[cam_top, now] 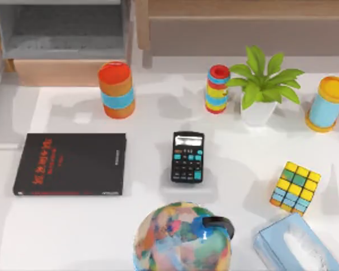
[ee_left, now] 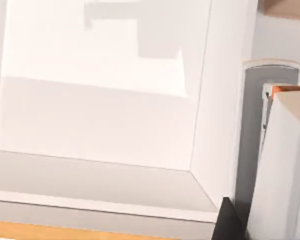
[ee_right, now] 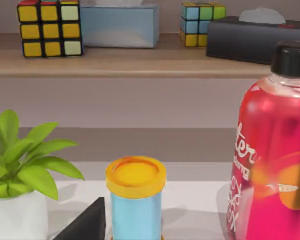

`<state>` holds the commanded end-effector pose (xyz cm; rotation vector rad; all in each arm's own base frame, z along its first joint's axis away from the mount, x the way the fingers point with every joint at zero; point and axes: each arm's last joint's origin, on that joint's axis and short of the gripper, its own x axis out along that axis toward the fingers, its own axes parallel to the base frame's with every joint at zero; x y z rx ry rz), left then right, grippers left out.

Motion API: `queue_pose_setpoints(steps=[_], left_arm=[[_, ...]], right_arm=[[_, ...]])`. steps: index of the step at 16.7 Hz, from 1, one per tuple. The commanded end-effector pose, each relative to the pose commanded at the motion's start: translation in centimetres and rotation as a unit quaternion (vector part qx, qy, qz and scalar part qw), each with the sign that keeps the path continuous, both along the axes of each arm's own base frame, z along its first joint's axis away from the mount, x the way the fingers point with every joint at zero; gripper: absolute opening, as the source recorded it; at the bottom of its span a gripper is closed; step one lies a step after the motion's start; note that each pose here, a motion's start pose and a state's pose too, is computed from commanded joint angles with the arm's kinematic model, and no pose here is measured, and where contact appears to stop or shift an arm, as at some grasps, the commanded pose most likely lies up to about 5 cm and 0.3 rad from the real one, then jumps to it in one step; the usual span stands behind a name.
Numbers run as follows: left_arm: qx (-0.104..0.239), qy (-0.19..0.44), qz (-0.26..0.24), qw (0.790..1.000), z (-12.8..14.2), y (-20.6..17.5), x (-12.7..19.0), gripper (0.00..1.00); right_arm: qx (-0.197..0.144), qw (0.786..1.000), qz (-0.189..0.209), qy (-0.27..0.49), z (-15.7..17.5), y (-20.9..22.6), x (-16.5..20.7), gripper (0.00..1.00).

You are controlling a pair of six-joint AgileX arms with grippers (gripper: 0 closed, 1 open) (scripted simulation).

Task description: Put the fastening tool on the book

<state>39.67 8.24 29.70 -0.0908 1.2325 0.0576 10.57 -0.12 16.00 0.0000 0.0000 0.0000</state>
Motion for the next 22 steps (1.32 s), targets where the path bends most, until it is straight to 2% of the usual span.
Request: queue_pose_setpoints(steps=[5, 9, 12, 15, 22], left_arm=[[-0.012, 0.048, -0.024, 0.998, -3.4, -8.4, -1.7, 0.0], [0.002, 0.086, -0.046, 0.995, -7.1, -14.4, -3.3, 0.0], [0.015, 0.106, -0.053, 0.993, -9.6, -17.4, -4.6, 0.0], [0.023, 0.117, -0.054, 0.991, -11.0, -18.7, -5.4, 0.0], [0.022, 0.118, -0.053, 0.991, -11.3, -18.7, -5.5, 0.0]], right_arm=[[0.0, 1.0, 0.0, 0.0, 0.0, 0.0, 0.0, 1.0], [0.0, 1.0, 0.0, 0.0, 0.0, 0.0, 0.0, 1.0], [0.0, 1.0, 0.0, 0.0, 0.0, 0.0, 0.0, 1.0], [0.0, 1.0, 0.0, 0.0, 0.0, 0.0, 0.0, 1.0], [0.0, 1.0, 0.0, 0.0, 0.0, 0.0, 0.0, 1.0]])
